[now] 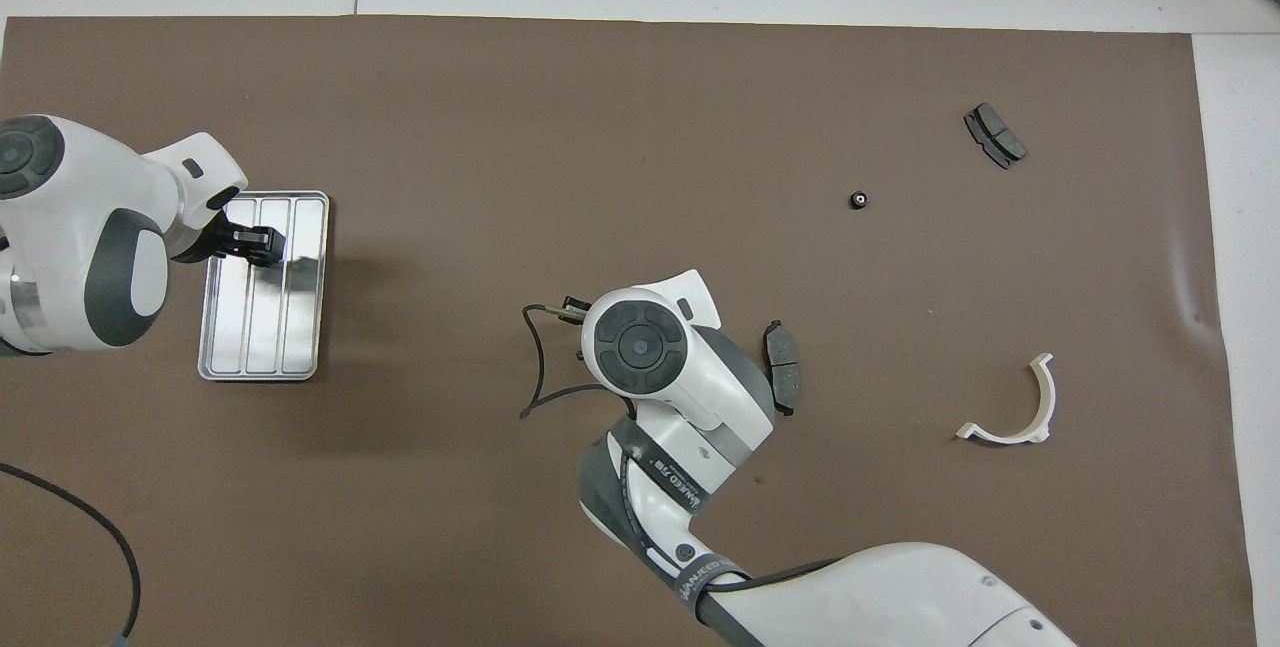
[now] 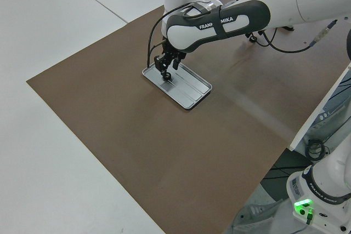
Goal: Pick bearing gear from pile to tray
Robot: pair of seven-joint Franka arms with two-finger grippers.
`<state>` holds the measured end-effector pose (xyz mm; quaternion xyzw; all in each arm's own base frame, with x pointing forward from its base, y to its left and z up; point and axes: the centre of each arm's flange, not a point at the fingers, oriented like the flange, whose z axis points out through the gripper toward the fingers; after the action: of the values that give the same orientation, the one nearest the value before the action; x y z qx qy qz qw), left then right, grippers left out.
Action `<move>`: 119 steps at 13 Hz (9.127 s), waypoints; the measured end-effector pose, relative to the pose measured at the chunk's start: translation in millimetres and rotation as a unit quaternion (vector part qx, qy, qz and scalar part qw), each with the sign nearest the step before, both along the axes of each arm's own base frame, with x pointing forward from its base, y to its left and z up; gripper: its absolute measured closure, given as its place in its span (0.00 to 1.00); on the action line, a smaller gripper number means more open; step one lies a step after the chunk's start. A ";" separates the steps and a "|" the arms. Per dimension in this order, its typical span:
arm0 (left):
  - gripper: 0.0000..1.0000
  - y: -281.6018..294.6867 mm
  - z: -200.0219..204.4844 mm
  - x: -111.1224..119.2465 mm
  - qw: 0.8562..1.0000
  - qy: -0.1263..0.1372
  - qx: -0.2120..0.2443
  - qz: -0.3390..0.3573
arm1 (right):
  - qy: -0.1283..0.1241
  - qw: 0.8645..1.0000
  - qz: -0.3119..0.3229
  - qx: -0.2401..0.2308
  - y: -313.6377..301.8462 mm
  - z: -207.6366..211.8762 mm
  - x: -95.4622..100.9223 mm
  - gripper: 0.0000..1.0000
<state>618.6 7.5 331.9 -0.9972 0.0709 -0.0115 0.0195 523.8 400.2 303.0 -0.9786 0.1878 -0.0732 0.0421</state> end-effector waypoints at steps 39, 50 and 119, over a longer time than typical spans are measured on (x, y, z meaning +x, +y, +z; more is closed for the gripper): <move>0.59 -413.9 -37.0 -147.4 0.997 -0.025 -0.061 -0.028 | 0.003 0.995 0.091 -0.040 -291.1 -6.4 150.0 0.77; 0.65 -353.6 4.6 -76.4 0.997 -0.035 -0.056 0.030 | 0.011 0.993 0.112 -0.043 -230.8 99.0 115.1 0.77; 0.79 -172.3 31.8 -9.3 0.999 -0.022 -0.035 0.021 | 0.073 0.969 0.230 -0.061 -347.3 278.0 23.2 0.00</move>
<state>609.3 -164.8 363.7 -0.9981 0.0489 -0.0358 -0.0131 547.0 52.9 581.0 -0.9989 -0.0445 -0.0012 -0.0157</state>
